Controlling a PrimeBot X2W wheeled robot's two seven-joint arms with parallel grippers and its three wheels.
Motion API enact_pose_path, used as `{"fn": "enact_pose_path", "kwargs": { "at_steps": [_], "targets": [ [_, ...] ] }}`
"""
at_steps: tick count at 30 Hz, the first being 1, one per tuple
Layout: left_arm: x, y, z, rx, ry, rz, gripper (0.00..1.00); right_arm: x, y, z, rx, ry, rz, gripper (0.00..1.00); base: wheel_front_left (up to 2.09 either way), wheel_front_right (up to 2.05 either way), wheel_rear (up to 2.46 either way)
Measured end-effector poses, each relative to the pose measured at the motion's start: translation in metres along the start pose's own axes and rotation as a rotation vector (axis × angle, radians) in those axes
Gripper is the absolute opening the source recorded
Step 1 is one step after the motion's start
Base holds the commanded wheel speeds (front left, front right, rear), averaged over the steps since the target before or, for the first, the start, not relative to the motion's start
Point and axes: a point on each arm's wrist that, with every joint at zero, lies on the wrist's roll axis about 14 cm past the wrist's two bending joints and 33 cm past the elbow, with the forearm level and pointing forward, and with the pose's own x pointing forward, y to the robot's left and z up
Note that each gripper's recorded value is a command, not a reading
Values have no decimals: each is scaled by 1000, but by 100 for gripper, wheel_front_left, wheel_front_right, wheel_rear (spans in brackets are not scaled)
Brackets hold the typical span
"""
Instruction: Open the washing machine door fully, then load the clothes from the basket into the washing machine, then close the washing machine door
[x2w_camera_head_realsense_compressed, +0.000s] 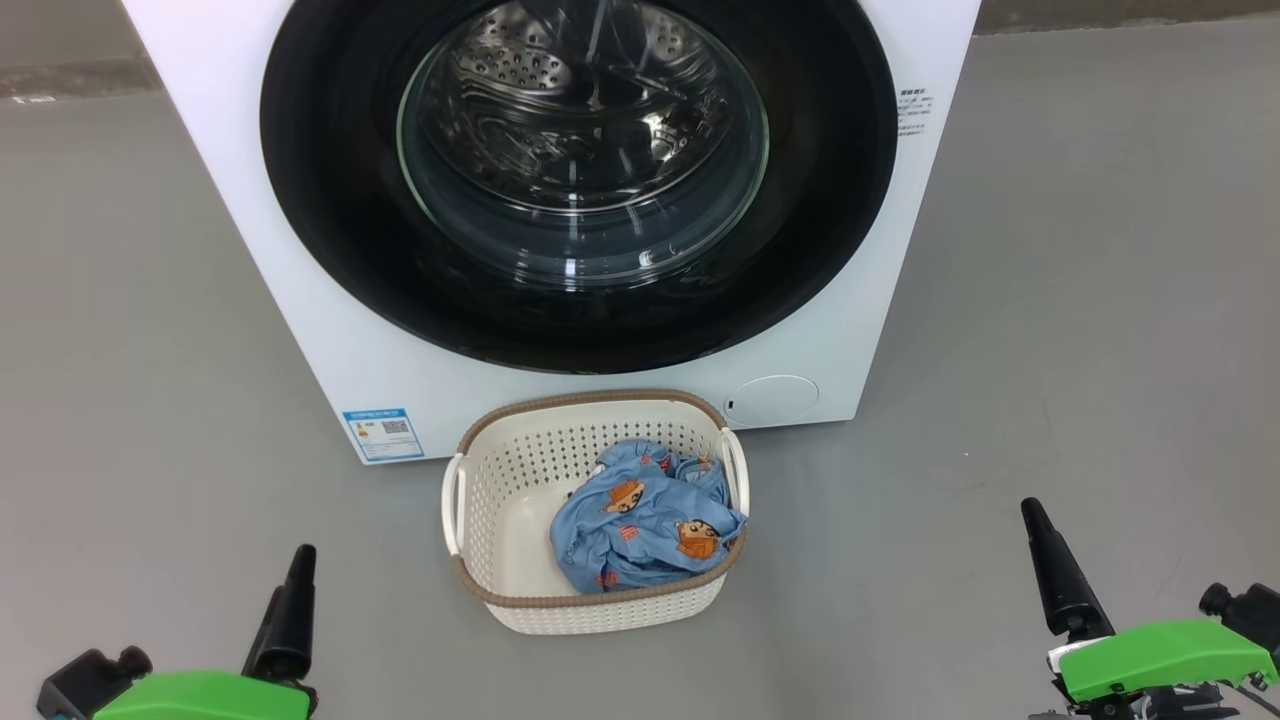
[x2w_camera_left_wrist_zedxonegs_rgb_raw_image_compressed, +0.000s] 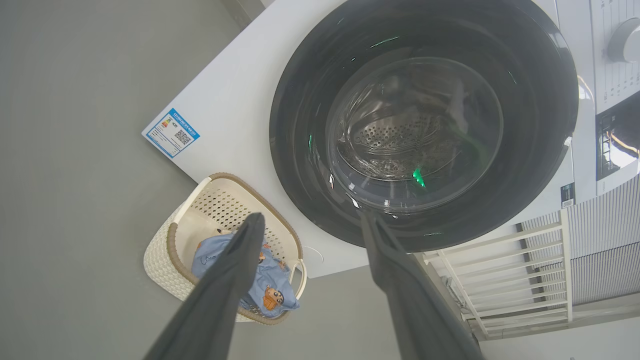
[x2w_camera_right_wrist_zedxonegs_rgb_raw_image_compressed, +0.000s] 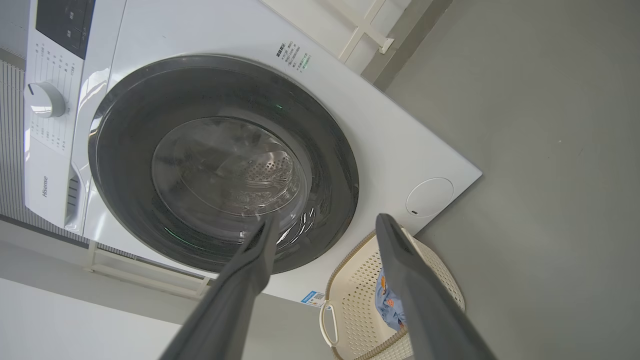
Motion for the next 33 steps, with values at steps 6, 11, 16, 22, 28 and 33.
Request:
{"fn": "enact_pose_path", "kwargs": {
  "at_steps": [6,11,16,22,28,33],
  "targets": [
    [0,-2,2,71,-8,-7,100,2,4,2,-81,-4,14,100,0,0,0],
    [1,-2,2,136,-8,-12,100,3,6,1,-152,-2,23,100,0,0,0],
    [1,-3,4,202,-14,-19,100,3,7,2,-220,-9,28,100,0,0,0],
    [5,-11,7,277,-25,-45,100,6,14,8,-312,-28,51,100,0,0,0],
    [4,-14,6,352,-25,-60,100,6,15,9,-396,-33,60,100,0,0,0],
    [5,-17,8,417,-32,-76,100,7,17,12,-464,-45,69,100,0,0,0]
  ]
}}
